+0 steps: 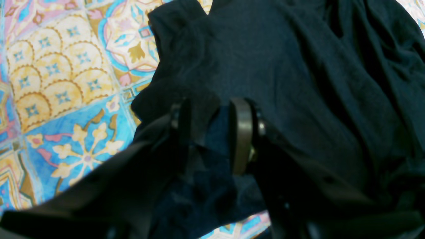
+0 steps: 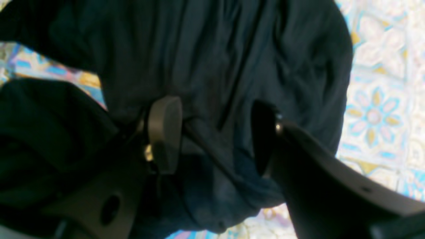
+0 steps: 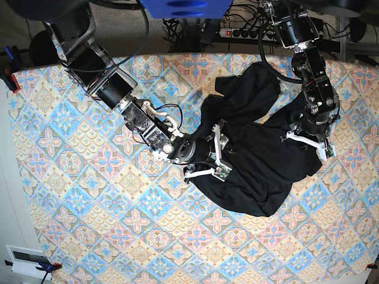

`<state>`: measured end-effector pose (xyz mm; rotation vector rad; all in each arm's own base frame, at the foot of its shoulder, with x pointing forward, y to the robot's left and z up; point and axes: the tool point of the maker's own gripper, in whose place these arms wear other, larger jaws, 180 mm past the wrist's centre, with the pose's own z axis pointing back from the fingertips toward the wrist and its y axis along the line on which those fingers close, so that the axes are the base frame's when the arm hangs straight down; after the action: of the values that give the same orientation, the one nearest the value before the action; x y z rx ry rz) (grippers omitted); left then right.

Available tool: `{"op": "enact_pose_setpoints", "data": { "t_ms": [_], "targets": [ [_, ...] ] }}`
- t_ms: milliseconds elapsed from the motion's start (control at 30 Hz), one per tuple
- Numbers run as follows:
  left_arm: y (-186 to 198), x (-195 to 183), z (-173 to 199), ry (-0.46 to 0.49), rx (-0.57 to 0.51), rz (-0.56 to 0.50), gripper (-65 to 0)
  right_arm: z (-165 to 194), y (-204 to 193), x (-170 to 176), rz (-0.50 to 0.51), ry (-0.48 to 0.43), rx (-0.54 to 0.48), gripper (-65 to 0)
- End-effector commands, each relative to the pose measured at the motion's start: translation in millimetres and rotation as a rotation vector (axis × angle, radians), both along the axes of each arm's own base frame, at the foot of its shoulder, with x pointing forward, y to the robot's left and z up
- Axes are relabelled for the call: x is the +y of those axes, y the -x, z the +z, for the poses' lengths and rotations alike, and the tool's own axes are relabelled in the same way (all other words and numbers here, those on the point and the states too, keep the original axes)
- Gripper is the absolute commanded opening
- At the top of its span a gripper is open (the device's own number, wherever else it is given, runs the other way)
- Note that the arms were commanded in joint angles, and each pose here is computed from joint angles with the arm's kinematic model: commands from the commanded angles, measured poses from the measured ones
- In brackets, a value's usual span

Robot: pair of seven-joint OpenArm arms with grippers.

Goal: Layout the t-shirt on the table in an organized manner, then fold the t-shirt properly

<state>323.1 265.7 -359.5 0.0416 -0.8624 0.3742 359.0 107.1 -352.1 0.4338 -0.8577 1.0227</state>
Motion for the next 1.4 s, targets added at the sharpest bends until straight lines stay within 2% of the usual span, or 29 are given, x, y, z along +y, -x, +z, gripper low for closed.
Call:
{"op": "enact_pose_setpoints", "data": {
  "t_ms": [0,200,433,667,767,933,1067,1167,1300,1367],
  "targets": [
    [-8.5,2.3,13.4,-0.013,-0.048,-0.001,-45.6,24.9,-7.7,10.9,0.014,-0.054,-0.050,-32.4],
    [-7.9,2.3,12.4,-0.012,-0.045,-0.001,-45.6,19.1,21.6,40.5,0.115,-0.045,-0.040,-32.4],
    [-7.9,2.3,12.4,-0.012,-0.045,-0.001,-45.6,-12.9,34.9,60.0,0.132,0.001,0.039,-32.4],
    [-10.4,-3.4,14.1,0.034,-0.066,-0.010,-45.6,-22.9,32.9,55.1,0.116,0.023,0.059,-32.4],
    [-11.3,-5.3,14.9,0.050,-0.073,-0.012,-45.6,-27.7,26.8,34.2,0.099,0.052,0.049,-33.2],
    [-11.3,-6.3,14.5,0.053,-0.073,-0.012,-45.6,-24.7,20.4,9.2,0.088,0.073,0.016,-42.7],
    [-11.5,-6.4,14.7,0.054,-0.075,-0.012,-45.6,-36.1,24.1,-9.5,0.073,0.100,0.032,-54.9],
    [-11.5,-6.4,14.7,0.054,-0.075,-0.012,-45.6,-24.0,24.1,-10.0,0.024,0.026,0.038,-65.0],
    [-11.4,-6.4,14.2,0.055,-0.074,-0.012,-45.6,-6.1,22.6,-28.0,-0.083,-0.084,0.043,-65.0],
    [-10.5,-5.7,10.3,0.058,-0.064,-0.010,-45.6,2.8,17.7,-46.7,-0.132,-0.109,0.025,-65.0]
  ]
}}
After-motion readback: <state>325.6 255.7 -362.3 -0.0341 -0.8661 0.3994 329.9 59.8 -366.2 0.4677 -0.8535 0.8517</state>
